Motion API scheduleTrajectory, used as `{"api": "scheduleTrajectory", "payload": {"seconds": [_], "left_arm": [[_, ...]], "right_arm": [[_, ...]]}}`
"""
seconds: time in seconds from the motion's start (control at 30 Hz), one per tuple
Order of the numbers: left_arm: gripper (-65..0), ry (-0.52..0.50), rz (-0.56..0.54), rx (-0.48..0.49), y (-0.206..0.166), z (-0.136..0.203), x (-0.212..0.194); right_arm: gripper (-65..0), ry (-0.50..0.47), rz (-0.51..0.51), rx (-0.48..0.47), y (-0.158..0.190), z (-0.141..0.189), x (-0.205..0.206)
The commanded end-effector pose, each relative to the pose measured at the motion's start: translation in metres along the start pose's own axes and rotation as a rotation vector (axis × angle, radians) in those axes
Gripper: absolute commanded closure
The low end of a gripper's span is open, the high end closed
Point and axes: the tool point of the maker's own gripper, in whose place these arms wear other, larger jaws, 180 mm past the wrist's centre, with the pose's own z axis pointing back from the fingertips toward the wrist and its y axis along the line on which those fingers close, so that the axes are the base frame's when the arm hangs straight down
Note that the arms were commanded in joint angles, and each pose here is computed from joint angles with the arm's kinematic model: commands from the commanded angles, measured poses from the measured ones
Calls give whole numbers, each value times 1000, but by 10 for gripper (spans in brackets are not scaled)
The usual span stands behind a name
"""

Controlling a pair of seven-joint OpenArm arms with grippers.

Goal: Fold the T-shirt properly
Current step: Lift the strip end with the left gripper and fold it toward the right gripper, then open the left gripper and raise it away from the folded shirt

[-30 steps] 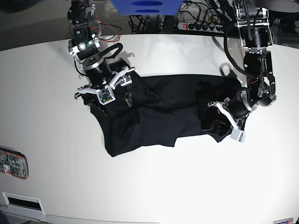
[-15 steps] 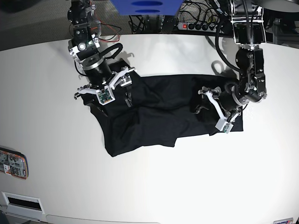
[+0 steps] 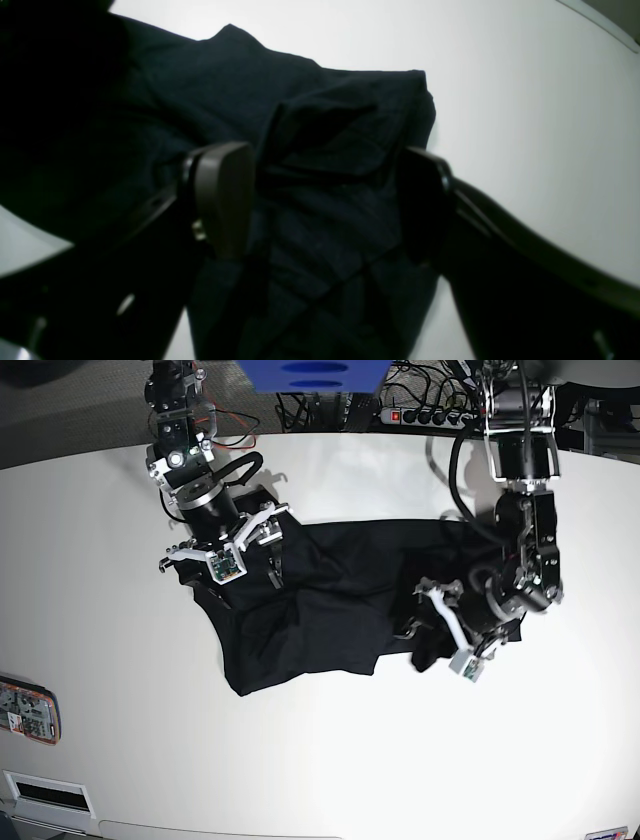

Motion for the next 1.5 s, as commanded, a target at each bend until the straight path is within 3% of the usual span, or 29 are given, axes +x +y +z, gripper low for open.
{"api": "scheduleTrajectory", "payload": {"seconds": [0.0, 0.2, 0.37, 0.53, 0.67, 0.83, 0.93, 1.13, 1.27, 1.47], "left_arm": [[-492, -32, -33, -16, -4, 0, 17], [-492, -36, -42, -58, -21, -10, 21], [-491, -57, -87, -65, -40, 2, 21], [-491, -126, -143, -65, -66, 22, 32], [-493, -184, -179, 21, -60, 57, 41], [-493, -150, -211, 135, -30, 95, 27], [-493, -172, -165, 208, -10, 115, 16], [-493, -251, -124, 325, 4, 163, -1], [-493, -292, -124, 378, 4, 191, -8], [-493, -261, -112, 441, 9, 216, -25]], "right_arm": [[-424, -57, -3, -7, -2, 1, 16], [-424, -55, -3, -14, -4, 2, 15], [-424, -50, -3, -15, -5, 2, 15], [-423, 34, 7, -30, -14, -9, 10], [-422, 87, 20, -45, -24, -17, 12], [-425, 130, 6, -132, -60, -16, 10], [-426, 109, -64, -152, -78, -18, 20], [-426, 1, -306, -158, -129, -19, 63], [-426, 59, -417, -146, -138, -24, 37], [-426, 198, -511, -118, -128, -40, -18]]}}
